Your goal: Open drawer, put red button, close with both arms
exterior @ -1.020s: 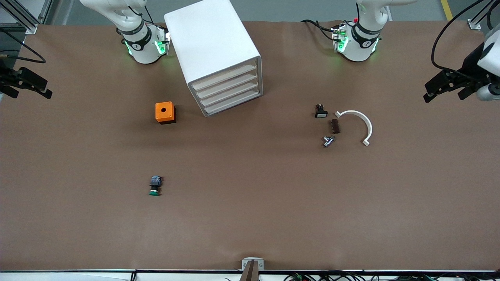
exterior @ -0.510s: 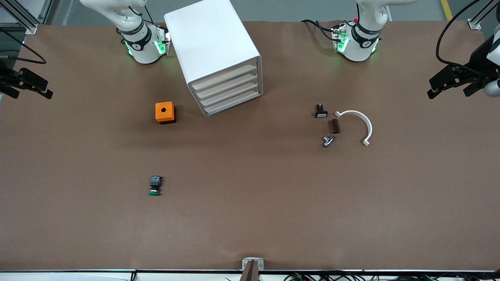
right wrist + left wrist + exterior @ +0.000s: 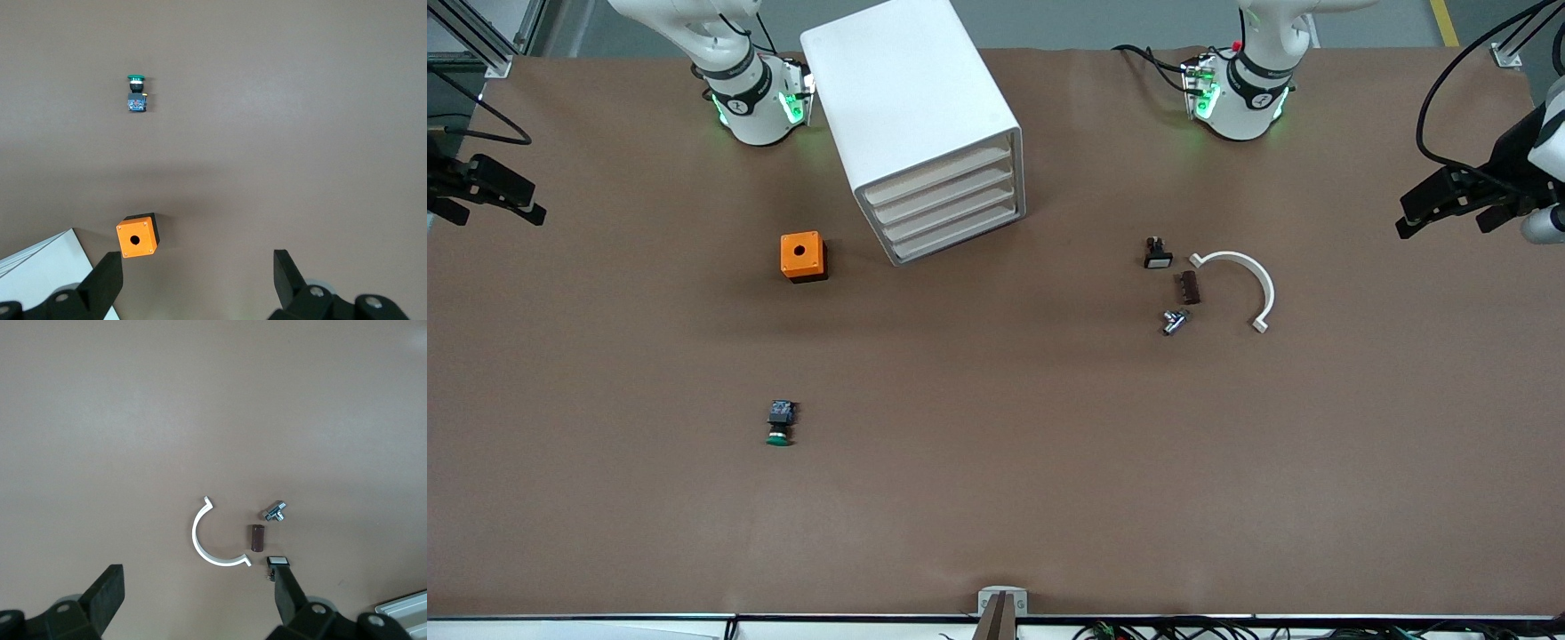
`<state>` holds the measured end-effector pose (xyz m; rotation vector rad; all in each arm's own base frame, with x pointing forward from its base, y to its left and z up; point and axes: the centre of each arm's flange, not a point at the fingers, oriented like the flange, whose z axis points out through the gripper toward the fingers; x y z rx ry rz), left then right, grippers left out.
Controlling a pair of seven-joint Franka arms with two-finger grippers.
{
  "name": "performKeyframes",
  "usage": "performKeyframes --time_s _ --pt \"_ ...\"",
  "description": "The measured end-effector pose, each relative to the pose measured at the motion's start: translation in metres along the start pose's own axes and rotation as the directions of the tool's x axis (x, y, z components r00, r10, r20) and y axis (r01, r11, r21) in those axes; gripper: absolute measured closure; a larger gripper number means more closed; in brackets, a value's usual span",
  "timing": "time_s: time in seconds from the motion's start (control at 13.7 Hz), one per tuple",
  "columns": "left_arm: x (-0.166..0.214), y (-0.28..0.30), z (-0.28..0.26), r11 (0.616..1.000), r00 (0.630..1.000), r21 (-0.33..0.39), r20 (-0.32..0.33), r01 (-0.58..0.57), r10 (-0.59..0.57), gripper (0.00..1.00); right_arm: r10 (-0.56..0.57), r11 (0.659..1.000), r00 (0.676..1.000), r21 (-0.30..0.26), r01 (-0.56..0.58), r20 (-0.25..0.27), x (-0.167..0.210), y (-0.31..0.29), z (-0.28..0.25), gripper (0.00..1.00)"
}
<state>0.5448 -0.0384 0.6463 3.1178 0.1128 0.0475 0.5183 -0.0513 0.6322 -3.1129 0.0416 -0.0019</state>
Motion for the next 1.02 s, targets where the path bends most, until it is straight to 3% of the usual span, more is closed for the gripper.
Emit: performKeyframes --time_s 0.58,1.02 --pt "0.0009 -0.0005 0.0023 1.0 1.0 0.001 0.007 0.001 -0.001 0.0 0.0 1.0 1.0 0.0 0.0 0.002 -0.0001 0.0002 0.0011 0.0" --pt "-0.0046 -0.0034 0.0056 1.0 0.998 0.008 0.057 0.005 -0.005 0.0 0.0 1.0 1.0 0.0 0.0 0.003 -0.0001 0.0002 0.0014 0.0"
